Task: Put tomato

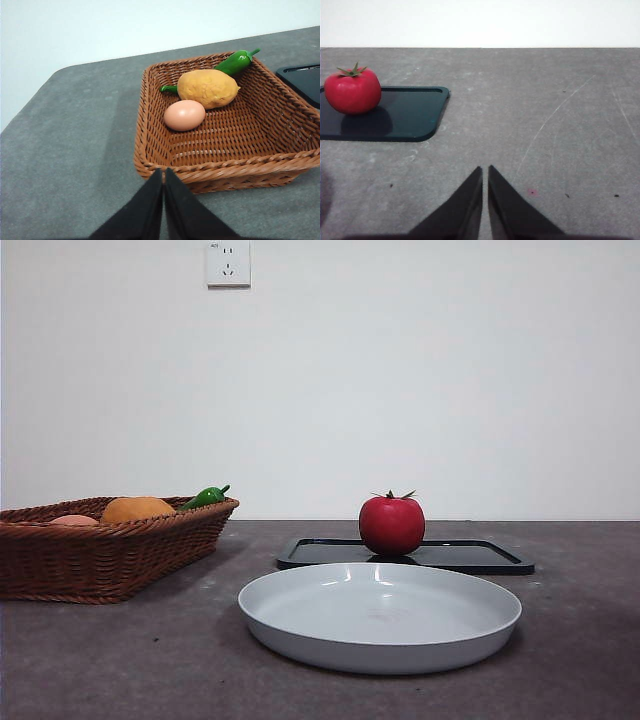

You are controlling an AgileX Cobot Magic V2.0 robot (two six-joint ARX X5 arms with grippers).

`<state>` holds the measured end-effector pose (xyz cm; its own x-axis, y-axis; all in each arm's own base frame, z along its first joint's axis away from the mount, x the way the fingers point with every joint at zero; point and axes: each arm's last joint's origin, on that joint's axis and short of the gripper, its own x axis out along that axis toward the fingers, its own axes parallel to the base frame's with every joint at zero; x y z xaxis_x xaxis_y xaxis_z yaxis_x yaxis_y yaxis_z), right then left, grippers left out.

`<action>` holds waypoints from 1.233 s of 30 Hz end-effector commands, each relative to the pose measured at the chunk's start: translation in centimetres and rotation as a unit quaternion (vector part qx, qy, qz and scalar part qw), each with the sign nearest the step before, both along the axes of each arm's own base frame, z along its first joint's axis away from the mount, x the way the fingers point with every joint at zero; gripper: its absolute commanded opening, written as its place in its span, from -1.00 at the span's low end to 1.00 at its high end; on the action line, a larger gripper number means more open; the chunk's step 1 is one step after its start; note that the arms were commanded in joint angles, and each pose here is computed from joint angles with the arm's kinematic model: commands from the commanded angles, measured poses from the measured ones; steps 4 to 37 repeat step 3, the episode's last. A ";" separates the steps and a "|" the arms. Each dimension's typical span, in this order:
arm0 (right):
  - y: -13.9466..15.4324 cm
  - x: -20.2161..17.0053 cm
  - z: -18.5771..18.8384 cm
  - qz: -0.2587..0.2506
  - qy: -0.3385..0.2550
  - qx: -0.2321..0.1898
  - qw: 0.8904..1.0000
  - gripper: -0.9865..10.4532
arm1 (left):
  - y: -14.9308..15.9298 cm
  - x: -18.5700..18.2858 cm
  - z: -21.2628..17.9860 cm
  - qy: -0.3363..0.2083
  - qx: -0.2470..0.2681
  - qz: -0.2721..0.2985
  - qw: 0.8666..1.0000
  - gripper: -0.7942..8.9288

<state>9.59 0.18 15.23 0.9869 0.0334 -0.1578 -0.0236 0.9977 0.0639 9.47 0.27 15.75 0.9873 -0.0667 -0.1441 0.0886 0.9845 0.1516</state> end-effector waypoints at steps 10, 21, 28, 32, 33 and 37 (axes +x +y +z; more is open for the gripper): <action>0.0 0.0 0.0 -0.004 -0.005 0.008 1.000 -0.82 | 0.0 0.1 -0.8 0.014 -0.003 0.000 1.000 -0.82; 0.0 0.0 0.0 -0.004 -0.005 0.008 1.000 -0.82 | 0.0 0.1 -0.8 0.014 -0.003 0.000 1.000 -0.82; 0.0 0.0 0.0 -0.004 -0.005 0.008 1.000 -0.82 | 0.0 0.1 -0.8 0.014 -0.003 0.000 1.000 -0.82; 0.0 0.0 0.0 -0.004 -0.005 0.008 1.000 -0.82 | 0.0 0.1 -0.8 0.014 -0.003 0.000 1.000 -0.82; 0.0 0.0 0.0 -0.004 -0.005 0.008 1.000 -0.82 | 0.0 0.1 -0.8 0.014 -0.003 0.000 1.000 -0.82; 0.0 0.0 0.0 -0.004 -0.005 0.008 1.000 -0.82 | 0.0 0.1 -0.8 0.014 -0.003 0.000 1.000 -0.82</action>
